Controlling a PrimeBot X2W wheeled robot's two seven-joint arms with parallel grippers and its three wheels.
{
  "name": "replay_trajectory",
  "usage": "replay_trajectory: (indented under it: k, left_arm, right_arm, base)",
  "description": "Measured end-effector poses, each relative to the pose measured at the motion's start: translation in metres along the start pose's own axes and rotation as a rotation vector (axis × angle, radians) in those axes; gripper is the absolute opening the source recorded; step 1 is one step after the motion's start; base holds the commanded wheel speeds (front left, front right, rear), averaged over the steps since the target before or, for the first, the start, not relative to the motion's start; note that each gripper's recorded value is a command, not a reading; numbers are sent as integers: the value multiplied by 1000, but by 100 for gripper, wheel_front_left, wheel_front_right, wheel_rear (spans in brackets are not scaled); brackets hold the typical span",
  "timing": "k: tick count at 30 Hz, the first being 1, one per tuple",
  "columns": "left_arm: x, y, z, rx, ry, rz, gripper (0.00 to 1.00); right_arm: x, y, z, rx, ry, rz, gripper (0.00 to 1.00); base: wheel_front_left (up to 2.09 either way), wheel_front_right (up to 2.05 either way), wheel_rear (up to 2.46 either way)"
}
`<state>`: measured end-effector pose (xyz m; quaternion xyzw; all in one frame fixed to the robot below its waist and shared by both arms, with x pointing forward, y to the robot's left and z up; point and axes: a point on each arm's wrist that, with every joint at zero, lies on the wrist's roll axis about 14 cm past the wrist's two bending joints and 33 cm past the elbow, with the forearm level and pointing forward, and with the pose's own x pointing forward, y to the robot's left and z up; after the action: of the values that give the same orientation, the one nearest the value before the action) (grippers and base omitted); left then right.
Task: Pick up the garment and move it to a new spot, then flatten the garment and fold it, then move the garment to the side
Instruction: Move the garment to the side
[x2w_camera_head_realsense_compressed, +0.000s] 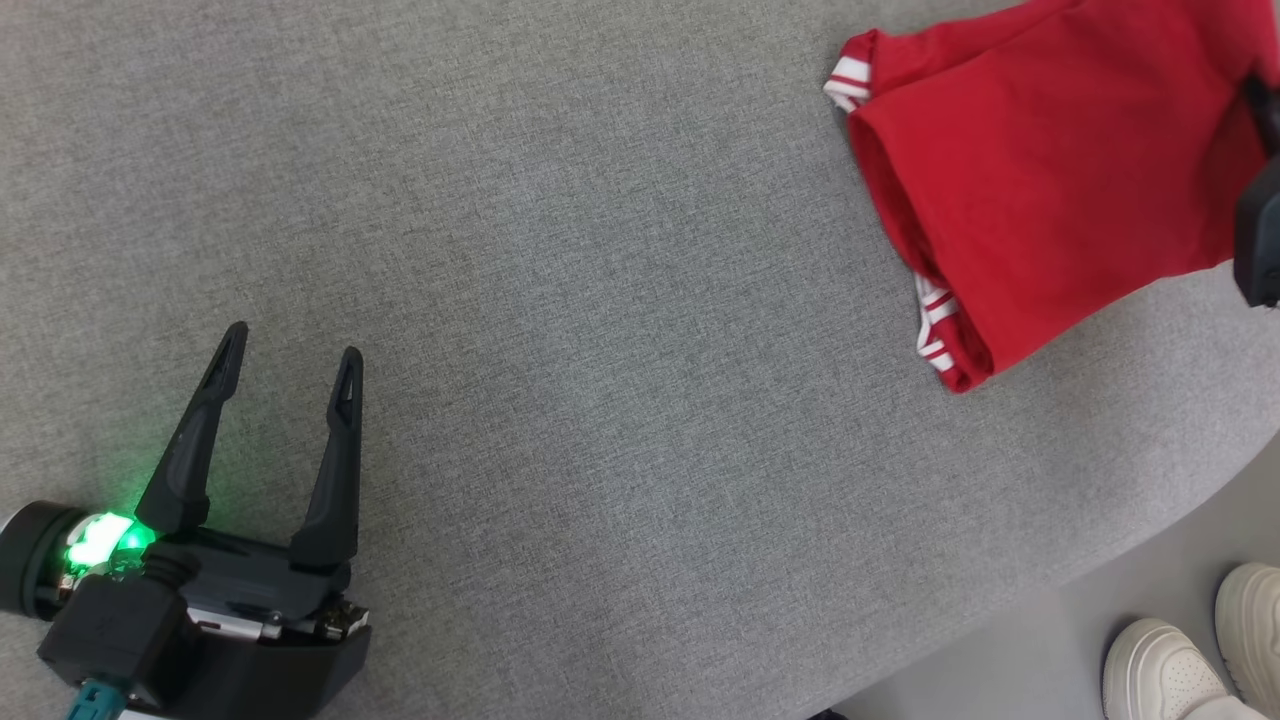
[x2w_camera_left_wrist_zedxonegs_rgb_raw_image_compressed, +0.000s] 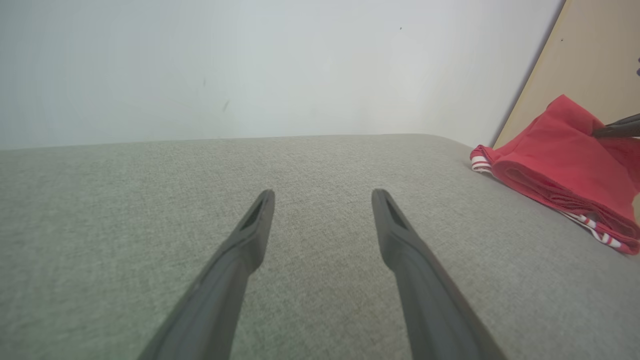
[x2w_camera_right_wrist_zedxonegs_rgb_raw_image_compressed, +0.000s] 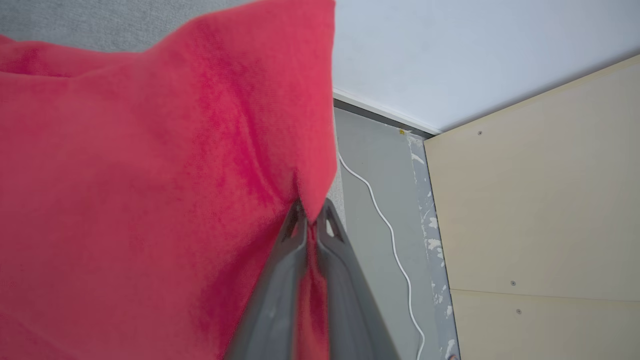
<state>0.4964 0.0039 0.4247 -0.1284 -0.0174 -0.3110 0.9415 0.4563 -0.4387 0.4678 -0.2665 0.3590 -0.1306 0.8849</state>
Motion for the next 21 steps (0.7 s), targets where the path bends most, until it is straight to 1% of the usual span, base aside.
replay_trajectory:
  k: [4, 9, 10, 11, 12, 13, 14, 17, 21]
  left_arm:
    - [1, 0, 0, 0, 0, 0, 100]
    - [0, -1, 0, -1, 1, 0, 100]
    - [0, -1, 0, -1, 2, 0, 100]
    - [0, -1, 0, 0, 2, 1, 100]
    - [0, -1, 1, -1, 0, 3, 100]
    - [0, -1, 3, -2, -1, 6, 100]
    - [-1, 0, 4, -2, -3, 11, 100]
    - [-3, 1, 11, -1, -11, 33, 100]
    - [-10, 6, 24, 10, -26, 76, 100]
  right_arm:
    - [-3, -10, 0, -17, -5, -32, 0]
    - [-5, -18, 0, -11, -10, -58, 0]
    - [-6, -19, 0, -11, -14, -63, 4]
    - [-6, -19, 0, -9, -18, -66, 49]
    - [-6, -17, 1, -4, -28, -63, 49]
    - [-6, -16, 3, -1, -41, -63, 93]
    - [-7, -15, 6, 2, -52, -64, 100]
    - [-10, -13, 11, 11, -90, -60, 100]
    - [-16, 8, 13, 44, -135, -7, 100]
  base:
    - [0, 0, 0]
    - [0, 0, 0]
    - [0, 0, 0]
    - [0, 0, 0]
    - [0, 0, 0]
    - [0, 0, 0]
    - [0, 0, 0]
    - [0, 0, 0]
    - [0, 0, 0]
